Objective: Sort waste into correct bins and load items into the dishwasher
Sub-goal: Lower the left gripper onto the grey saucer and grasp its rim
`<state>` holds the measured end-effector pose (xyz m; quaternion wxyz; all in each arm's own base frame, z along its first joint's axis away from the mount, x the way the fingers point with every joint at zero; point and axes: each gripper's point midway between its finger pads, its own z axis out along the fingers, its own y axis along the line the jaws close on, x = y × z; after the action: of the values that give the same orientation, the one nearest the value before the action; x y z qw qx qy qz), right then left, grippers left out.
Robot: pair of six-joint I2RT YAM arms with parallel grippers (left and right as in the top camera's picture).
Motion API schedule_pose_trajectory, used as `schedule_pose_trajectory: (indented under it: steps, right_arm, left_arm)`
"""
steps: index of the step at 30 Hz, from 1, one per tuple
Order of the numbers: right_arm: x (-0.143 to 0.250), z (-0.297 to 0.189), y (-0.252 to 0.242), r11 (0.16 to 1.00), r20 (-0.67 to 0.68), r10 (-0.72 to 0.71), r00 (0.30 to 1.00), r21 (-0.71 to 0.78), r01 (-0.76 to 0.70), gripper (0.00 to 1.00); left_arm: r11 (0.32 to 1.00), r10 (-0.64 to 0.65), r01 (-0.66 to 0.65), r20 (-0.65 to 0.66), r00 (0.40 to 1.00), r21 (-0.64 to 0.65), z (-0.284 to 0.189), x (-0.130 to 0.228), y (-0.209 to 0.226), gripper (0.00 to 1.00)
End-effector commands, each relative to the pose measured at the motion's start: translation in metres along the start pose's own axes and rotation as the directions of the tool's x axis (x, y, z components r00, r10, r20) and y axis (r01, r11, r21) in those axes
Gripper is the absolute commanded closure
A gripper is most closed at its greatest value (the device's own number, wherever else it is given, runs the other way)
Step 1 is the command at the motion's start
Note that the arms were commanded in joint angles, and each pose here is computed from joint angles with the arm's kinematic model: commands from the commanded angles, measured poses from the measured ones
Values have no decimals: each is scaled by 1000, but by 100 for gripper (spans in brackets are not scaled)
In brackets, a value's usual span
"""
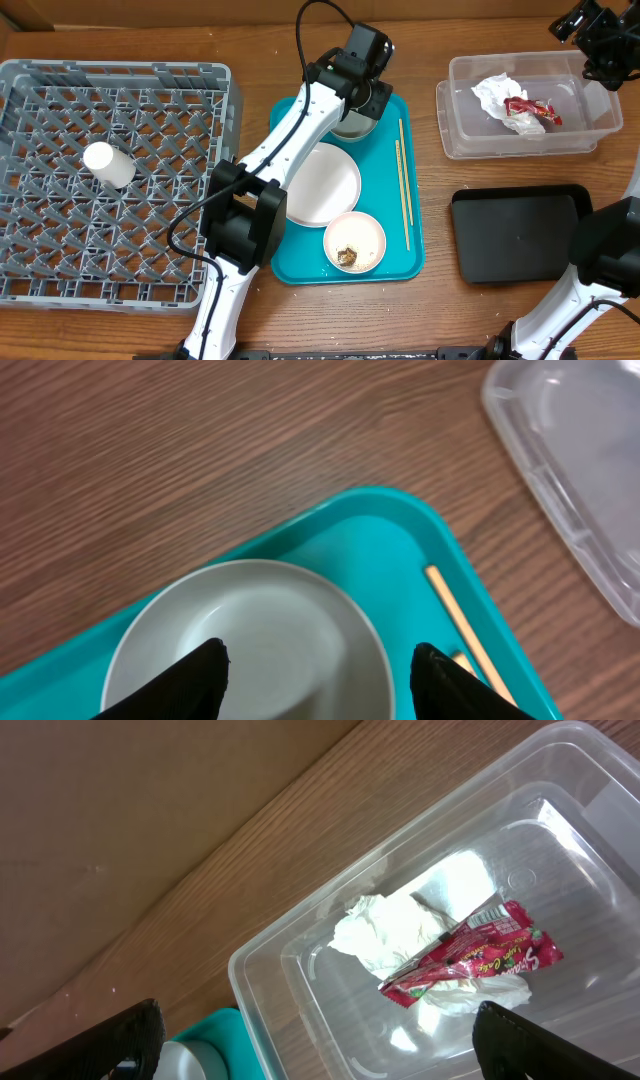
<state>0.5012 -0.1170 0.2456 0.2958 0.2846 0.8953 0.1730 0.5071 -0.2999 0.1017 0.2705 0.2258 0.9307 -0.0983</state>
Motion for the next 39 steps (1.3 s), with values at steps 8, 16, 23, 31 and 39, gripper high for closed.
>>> schedule_pose_trajectory:
  steps: [8, 16, 23, 31, 39]
  right_arm:
    - [-6, -23, 13, 1000, 52, -18, 998, -19, 19, 0]
    - [-6, -23, 13, 1000, 52, -18, 998, -19, 19, 0]
    - [-6, -23, 13, 1000, 52, -18, 999, -20, 19, 0]
    - [-6, -23, 13, 1000, 52, -18, 998, -20, 20, 0]
    - [-6, -23, 13, 1000, 52, -18, 998, -20, 20, 0]
  left_arm:
    - [982, 147, -135, -81, 986, 131, 0, 24, -28, 43]
    - [967, 204, -173, -164, 965, 187, 3, 50, -38, 46]
    - [973, 201, -171, -214, 956, 152, 30, 67, -29, 47]
    - [979, 175, -143, -236, 956, 146, 42, 74, -28, 60]
    - [987, 119, -94, -196, 973, 132, 36, 56, -29, 96]
